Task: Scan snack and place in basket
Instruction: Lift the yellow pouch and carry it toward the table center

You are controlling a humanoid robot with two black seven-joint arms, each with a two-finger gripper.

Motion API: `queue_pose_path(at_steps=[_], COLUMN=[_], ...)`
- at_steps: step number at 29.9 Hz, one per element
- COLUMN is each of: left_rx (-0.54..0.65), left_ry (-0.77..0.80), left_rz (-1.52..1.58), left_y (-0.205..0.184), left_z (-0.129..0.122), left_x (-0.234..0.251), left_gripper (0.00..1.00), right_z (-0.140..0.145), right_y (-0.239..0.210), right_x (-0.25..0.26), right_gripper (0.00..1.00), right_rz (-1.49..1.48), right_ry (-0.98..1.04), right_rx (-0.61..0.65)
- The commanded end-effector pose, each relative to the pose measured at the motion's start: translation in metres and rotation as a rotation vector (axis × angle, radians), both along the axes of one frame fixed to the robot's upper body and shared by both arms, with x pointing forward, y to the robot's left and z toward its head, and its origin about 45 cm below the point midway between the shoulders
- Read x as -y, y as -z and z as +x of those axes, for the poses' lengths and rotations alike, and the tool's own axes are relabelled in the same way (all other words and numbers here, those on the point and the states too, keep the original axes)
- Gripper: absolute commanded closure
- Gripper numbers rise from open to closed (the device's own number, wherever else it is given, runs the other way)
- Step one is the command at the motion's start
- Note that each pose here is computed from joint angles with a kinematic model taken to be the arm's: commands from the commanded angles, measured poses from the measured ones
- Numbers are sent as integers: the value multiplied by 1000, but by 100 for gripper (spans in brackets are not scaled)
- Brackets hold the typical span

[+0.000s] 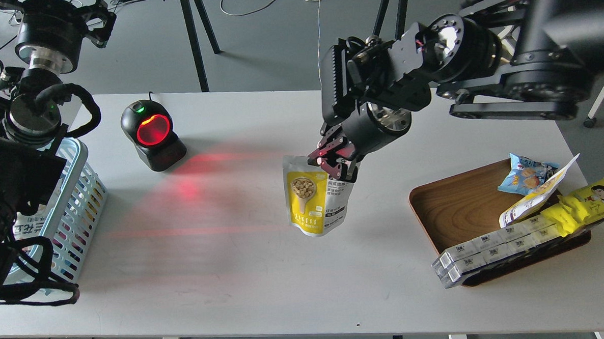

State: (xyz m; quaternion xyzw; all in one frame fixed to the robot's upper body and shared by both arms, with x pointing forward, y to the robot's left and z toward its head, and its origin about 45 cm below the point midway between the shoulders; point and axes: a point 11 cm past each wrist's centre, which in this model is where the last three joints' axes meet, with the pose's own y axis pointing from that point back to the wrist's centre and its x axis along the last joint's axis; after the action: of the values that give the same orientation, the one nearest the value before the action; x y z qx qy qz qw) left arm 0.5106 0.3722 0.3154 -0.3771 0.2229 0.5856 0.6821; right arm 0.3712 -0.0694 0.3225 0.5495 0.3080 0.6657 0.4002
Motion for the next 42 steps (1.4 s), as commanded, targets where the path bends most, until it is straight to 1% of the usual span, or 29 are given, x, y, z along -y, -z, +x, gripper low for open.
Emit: queue_pose_path(at_steps=[1,9,15,21,26,42], left_rx=[2,7,5,3,2,2], left_ry=[-1,-2,-2,0,2,2], left_rz=[-1,-3,-1,-4,-3,-4], left_y=[-1,-3,-2,-1,0,0], left_z=[0,1,0,0,0,1], left_x=[0,0,0,1,2,2], left_gripper=[0,0,0,0,0,0], right_z=[-2,28,31,42,38,34], right_y=[16,20,24,18,14,24], right_x=[-27,-20,-18,-16,-29,-26], right_gripper=[100,100,100,100,100,100], right_rz=[-6,24,30,46,120,113], right_ry=[-32,38,51,73,99,104], right_rx=[-7,41,37,68,29,2])
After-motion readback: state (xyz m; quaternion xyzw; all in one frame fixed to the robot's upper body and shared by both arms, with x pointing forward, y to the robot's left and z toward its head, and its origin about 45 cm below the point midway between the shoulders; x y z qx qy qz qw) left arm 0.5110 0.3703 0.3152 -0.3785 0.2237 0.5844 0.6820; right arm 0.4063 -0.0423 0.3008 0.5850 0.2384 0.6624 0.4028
